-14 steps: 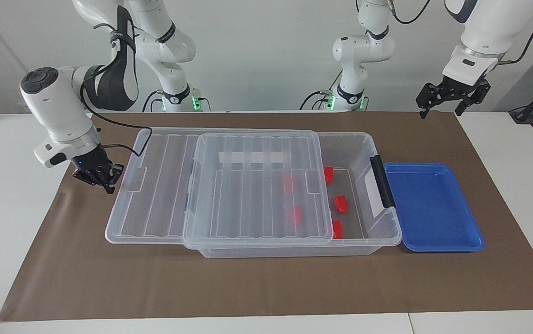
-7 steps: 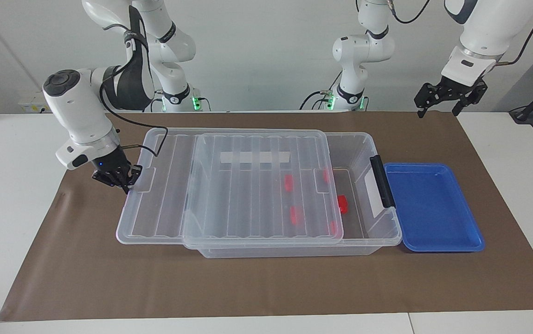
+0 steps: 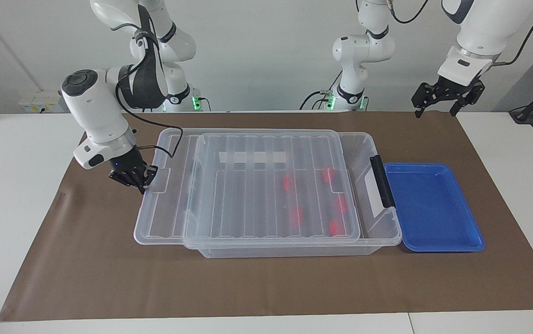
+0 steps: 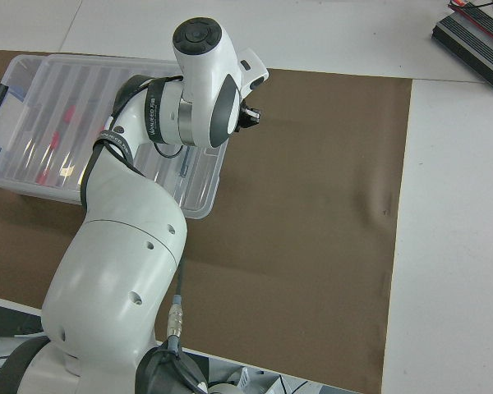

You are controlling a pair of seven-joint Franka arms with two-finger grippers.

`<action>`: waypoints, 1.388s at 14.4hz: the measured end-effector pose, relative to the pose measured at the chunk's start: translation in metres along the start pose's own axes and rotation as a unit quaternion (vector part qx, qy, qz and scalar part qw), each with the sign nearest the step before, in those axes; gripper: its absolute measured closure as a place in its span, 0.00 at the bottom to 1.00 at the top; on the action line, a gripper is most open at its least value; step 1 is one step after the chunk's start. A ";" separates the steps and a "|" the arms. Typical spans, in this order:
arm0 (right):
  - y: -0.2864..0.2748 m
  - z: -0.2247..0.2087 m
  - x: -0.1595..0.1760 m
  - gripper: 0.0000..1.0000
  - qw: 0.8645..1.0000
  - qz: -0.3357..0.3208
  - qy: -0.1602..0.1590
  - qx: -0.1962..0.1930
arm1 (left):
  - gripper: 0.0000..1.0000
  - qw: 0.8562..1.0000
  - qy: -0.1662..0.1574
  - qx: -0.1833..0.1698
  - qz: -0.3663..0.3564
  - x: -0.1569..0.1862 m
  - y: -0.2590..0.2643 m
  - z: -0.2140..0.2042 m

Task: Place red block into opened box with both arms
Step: 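Reach the right gripper back to the edge of the lid, then push the clear lid away from the right gripper to close the box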

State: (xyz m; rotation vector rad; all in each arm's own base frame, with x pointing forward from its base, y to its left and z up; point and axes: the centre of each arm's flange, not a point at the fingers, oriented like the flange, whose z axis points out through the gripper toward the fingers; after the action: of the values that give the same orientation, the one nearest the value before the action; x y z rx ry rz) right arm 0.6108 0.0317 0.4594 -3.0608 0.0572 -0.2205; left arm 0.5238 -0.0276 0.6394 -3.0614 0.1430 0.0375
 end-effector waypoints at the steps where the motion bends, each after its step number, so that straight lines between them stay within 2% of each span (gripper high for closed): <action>1: -0.006 0.001 -0.001 0.99 1.000 0.001 -0.001 0.001 | 0.00 1.000 0.000 0.000 0.001 0.000 0.001 0.000; 8: -0.050 0.007 -0.004 0.99 1.000 0.014 0.006 0.007 | 0.00 1.000 0.001 -0.001 -0.005 -0.001 0.001 -0.001; 13: -0.058 0.008 -0.004 0.99 0.999 0.023 0.003 0.024 | 0.00 1.000 0.002 -0.001 -0.006 -0.001 0.001 -0.002; 20: -0.062 0.008 -0.005 0.99 0.999 0.021 0.003 0.026 | 0.00 1.000 0.003 -0.001 -0.006 -0.001 0.000 -0.003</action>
State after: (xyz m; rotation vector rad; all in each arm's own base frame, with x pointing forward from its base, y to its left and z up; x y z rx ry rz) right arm 0.6090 0.0943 0.4552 -3.0045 0.1131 -0.2242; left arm 0.5223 -0.0281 0.6421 -3.0648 0.1240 0.0280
